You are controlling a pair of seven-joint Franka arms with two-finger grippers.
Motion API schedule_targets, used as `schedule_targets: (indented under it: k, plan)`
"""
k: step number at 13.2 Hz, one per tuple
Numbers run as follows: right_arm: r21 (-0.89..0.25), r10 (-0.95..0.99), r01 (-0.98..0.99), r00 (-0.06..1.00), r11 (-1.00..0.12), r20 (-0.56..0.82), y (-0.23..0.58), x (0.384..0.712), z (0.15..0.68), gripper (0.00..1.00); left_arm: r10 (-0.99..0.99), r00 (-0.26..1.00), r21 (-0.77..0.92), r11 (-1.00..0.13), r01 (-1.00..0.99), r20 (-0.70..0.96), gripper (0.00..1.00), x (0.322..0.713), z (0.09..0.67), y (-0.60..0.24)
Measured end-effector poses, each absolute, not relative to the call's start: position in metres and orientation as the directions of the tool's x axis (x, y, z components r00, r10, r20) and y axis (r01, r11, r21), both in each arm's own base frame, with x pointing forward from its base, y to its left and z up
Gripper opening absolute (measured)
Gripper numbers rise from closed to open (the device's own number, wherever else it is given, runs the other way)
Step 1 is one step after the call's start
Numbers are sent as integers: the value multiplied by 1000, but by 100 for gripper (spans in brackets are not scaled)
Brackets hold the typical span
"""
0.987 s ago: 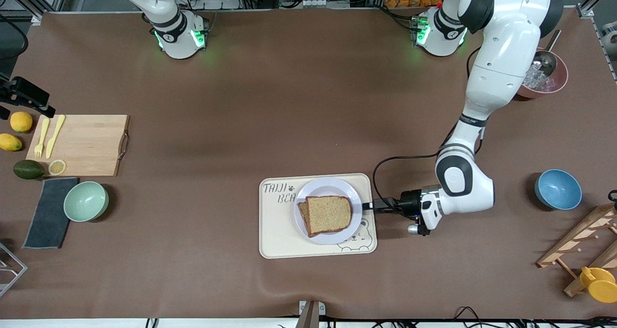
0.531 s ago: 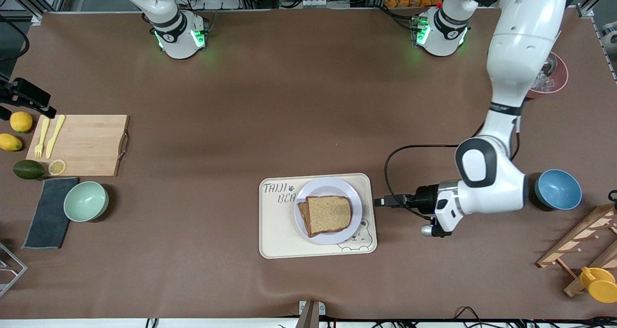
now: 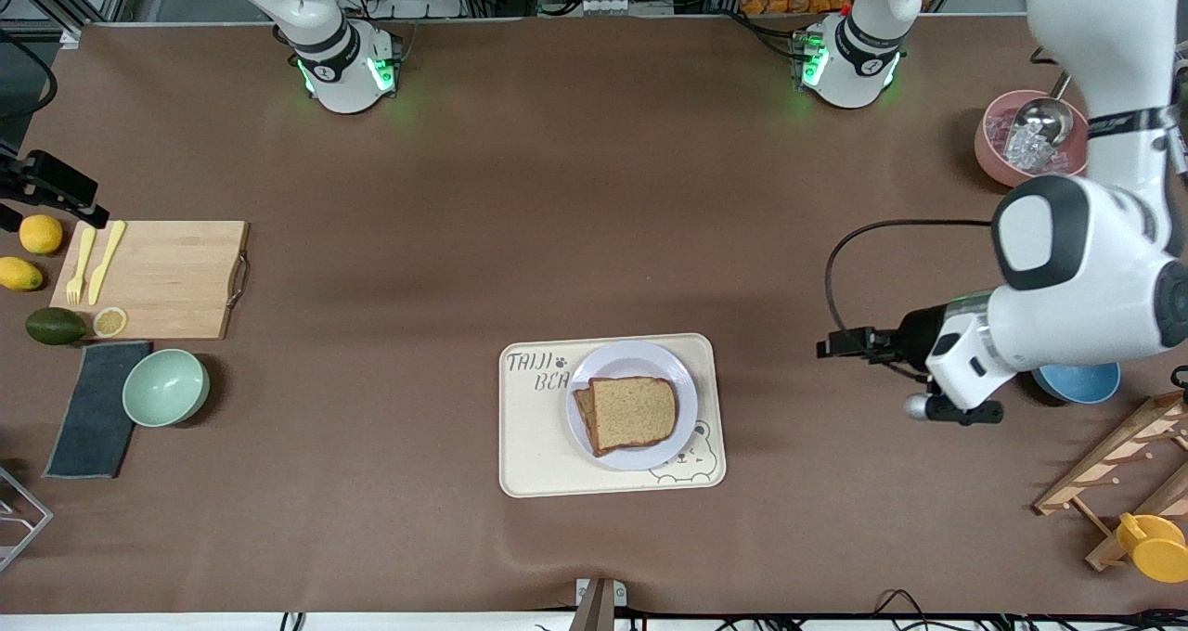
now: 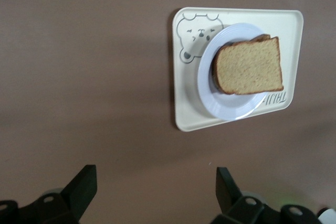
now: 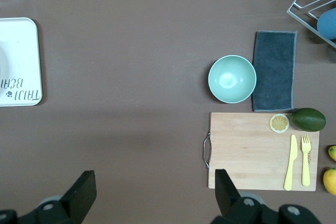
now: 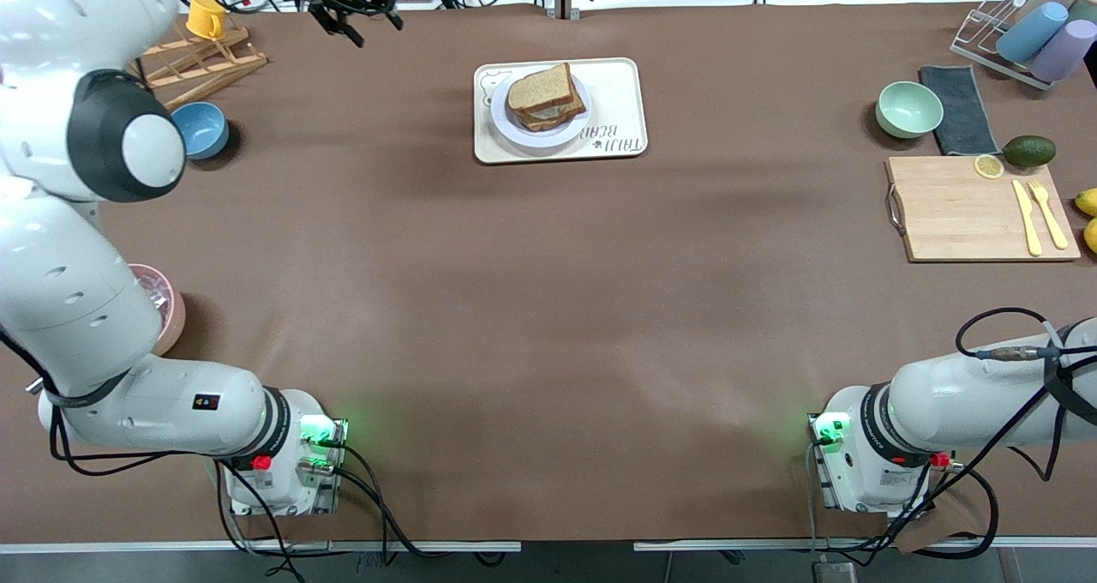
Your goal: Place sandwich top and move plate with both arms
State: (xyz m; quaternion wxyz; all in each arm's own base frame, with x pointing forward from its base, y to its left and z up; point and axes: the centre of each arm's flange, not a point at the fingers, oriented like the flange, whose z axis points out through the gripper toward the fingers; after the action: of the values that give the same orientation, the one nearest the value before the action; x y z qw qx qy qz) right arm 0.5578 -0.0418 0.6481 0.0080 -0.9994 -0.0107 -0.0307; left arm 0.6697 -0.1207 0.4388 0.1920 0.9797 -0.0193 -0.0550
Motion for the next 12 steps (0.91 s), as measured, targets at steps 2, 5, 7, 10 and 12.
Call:
schedule_targets:
  k: [2, 5, 7, 10, 12]
  plan:
    - [-15, 21, 22, 998, -1000, 62, -42, 558, 648, 100, -80, 994, 265, -963, -57, -76, 100, 661, 468, -104]
    - [-15, 21, 22, 998, -1000, 62, -42, 558, 648, 100, -72, 996, 104, -992, -67, -44, 100, 640, 522, -82]
    - [-15, 21, 22, 998, -1000, 63, -42, 558, 649, 100, -75, 997, 11, -997, -74, -29, 100, 626, 553, -68]
    - [-15, 20, 21, 998, -1000, 63, -42, 558, 649, 100, -55, 998, -36, -998, -55, -7, 100, 617, 575, -49]
    - [-15, 20, 21, 998, -1000, 63, -42, 558, 649, 100, -35, 999, -38, -999, -34, 4, 100, 615, 582, -35]
